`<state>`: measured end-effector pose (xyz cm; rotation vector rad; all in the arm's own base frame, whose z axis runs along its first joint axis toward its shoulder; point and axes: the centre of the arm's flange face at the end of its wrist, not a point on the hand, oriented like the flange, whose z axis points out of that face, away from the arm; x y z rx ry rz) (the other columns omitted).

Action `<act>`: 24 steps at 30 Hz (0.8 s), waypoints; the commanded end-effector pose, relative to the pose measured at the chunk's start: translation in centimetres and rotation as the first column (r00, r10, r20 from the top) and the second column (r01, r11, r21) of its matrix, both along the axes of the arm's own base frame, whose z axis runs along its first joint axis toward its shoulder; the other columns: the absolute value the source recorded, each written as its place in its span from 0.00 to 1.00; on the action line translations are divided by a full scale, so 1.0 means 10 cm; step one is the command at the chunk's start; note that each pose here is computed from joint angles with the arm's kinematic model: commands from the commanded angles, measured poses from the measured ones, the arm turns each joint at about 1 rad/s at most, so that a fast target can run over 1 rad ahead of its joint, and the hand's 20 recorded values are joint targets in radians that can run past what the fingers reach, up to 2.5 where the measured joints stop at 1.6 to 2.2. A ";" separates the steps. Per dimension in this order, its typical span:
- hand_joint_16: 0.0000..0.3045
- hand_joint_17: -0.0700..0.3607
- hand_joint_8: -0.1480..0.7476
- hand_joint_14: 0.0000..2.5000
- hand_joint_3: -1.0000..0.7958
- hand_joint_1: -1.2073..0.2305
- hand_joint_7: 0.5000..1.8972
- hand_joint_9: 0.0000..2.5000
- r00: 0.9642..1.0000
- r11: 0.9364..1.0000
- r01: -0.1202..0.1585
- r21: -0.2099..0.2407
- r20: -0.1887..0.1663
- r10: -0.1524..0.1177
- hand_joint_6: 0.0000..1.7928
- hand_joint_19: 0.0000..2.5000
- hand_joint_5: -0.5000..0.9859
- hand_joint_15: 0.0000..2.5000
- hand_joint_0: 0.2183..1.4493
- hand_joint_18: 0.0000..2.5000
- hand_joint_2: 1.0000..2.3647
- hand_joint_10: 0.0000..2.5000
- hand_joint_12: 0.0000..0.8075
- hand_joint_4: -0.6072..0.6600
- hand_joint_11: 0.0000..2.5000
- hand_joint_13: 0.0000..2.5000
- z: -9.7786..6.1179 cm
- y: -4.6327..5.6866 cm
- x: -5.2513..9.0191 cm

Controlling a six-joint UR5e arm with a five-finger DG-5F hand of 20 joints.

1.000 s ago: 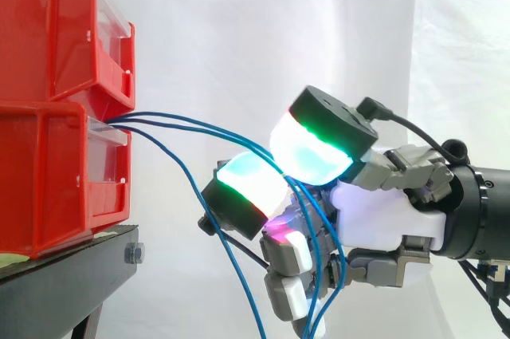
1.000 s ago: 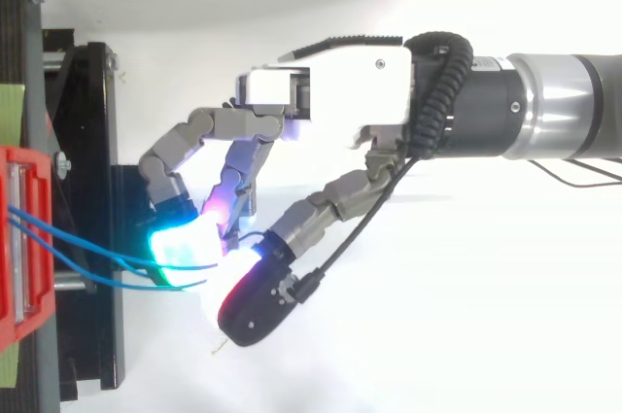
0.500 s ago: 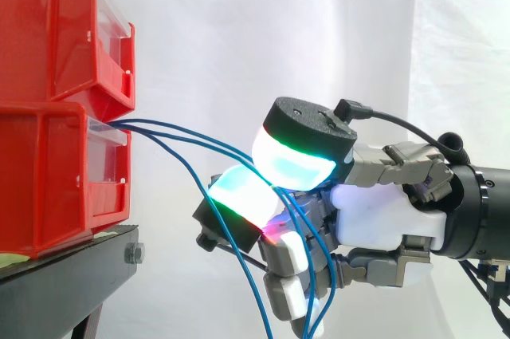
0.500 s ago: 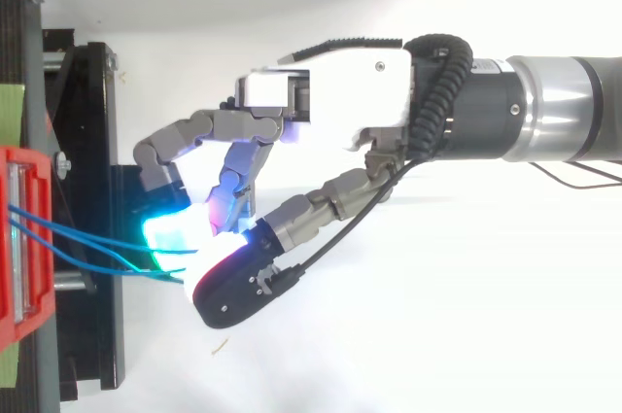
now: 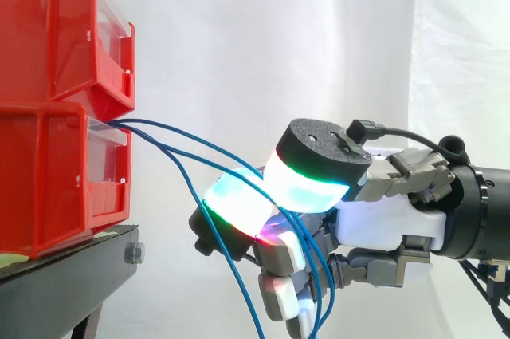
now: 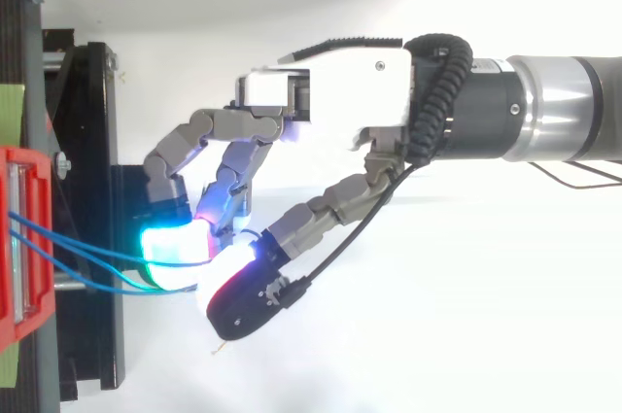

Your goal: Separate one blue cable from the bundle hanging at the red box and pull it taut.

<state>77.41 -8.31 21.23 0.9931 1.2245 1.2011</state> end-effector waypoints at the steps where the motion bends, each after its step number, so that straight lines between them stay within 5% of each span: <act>1: 0.15 0.41 0.58 0.01 0.32 0.19 0.38 0.39 1.000 1.000 0.001 0.000 -0.001 -0.001 0.51 0.21 0.21 0.22 0.44 0.40 0.00 0.01 0.49 0.64 0.37 0.40 -0.01 -0.01 0.00; 7: 0.15 0.41 0.58 0.01 0.28 0.19 0.38 0.40 1.000 1.000 0.001 0.002 0.000 -0.001 0.50 0.21 0.21 0.22 0.44 0.41 0.00 0.01 0.49 0.64 0.37 0.40 0.00 -0.01 0.00; 13: 0.16 0.41 0.59 0.01 0.28 0.30 0.41 0.41 1.000 1.000 0.002 0.005 0.000 -0.002 0.48 0.22 0.23 0.22 0.29 0.41 0.00 0.01 0.49 0.63 0.35 0.41 0.00 -0.02 0.00; 24: 0.16 0.41 0.59 0.01 0.28 0.43 0.43 0.43 1.000 1.000 0.003 0.009 0.000 -0.003 0.45 0.23 0.24 0.22 0.32 0.41 0.00 0.01 0.49 0.62 0.33 0.42 0.00 -0.04 0.00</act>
